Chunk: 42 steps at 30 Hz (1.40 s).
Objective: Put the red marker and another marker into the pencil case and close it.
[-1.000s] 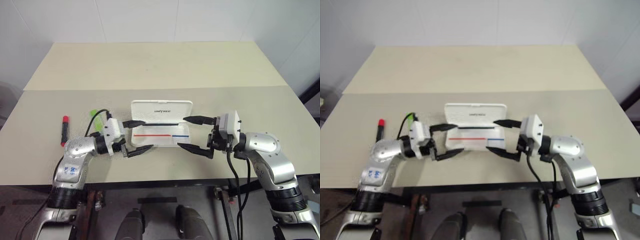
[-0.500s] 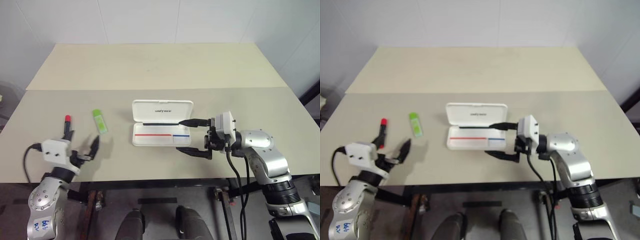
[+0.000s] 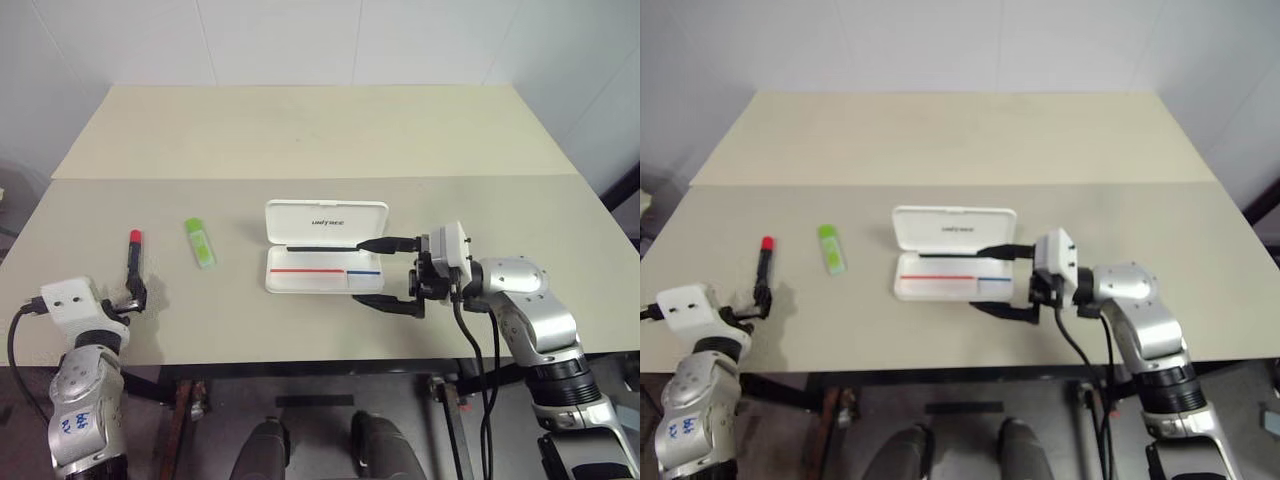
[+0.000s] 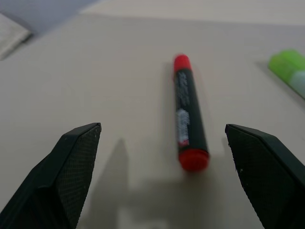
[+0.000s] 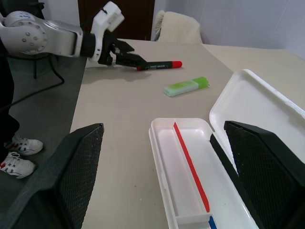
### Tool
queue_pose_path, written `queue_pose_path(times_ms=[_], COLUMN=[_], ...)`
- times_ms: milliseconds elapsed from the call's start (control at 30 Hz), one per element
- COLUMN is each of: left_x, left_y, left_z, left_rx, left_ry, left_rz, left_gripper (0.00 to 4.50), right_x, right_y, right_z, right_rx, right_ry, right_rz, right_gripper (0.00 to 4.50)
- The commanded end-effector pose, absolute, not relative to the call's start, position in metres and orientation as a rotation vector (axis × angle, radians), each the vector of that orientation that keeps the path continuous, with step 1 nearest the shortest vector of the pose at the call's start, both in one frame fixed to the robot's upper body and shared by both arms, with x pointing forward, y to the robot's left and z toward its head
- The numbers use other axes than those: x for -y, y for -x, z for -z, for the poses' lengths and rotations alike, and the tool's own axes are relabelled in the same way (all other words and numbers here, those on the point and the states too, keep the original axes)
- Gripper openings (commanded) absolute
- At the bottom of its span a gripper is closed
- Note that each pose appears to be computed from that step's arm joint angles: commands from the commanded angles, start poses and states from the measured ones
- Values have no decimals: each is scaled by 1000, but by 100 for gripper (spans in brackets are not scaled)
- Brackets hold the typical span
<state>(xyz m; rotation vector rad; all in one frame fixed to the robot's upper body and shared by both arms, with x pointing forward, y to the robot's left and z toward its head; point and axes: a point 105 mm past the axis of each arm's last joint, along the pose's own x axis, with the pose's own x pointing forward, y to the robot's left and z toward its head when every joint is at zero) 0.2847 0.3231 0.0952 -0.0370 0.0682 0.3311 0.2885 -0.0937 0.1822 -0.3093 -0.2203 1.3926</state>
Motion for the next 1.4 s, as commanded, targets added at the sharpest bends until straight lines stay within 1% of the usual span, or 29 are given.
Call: queue_pose_path(times_ms=[33,167,267,300,367,567,667,767,833,900,1000,1033,1067,1133,1200,1267,1400], left_x=[-320,-318,-322,-322,-322,-318,-314,-308,-304,-295,-279,-271,-255,-232,-214,-202,-198], left_y=[-296,-308,-311,-311,-311,-308,-311,-314,-315,-315,-313,-312,-309,-302,-293,-285,-281], left_z=[-95,-87,-86,-85,-84,-78,-84,-92,-103,-124,-146,-155,-170,-187,-189,-180,-172], left_rx=[-78,-123,-119,-120,-128,-147,-112,-89,-48,32,101,133,180,238,249,223,224], left_ry=[71,127,164,170,186,199,237,290,297,272,205,182,123,40,-76,-221,-321], left_rz=[-298,-265,-280,-282,-280,-276,-261,-228,-203,-142,-48,-2,95,240,406,550,697], left_gripper=[445,445,445,426,384,184,83,83,83,83,83,83,83,83,83,83,83], right_x=[95,96,97,97,97,98,97,95,94,93,92,92,92,91,92,93,96], right_y=[-282,-281,-280,-280,-278,-276,-276,-277,-277,-277,-278,-278,-278,-279,-279,-279,-279], right_z=[-195,-197,-198,-198,-198,-199,-198,-198,-197,-196,-194,-194,-194,-193,-194,-194,-195], right_rx=[273,272,271,270,269,264,261,260,260,260,259,260,260,261,266,270,277], right_ry=[332,340,342,342,342,336,332,328,324,319,316,314,311,308,305,305,302], right_rz=[-1387,-1380,-1374,-1373,-1372,-1379,-1386,-1390,-1392,-1396,-1397,-1397,-1396,-1395,-1386,-1373,-1340], right_gripper=[427,427,427,427,427,427,427,427,427,427,427,427,427,427,427,427,427])
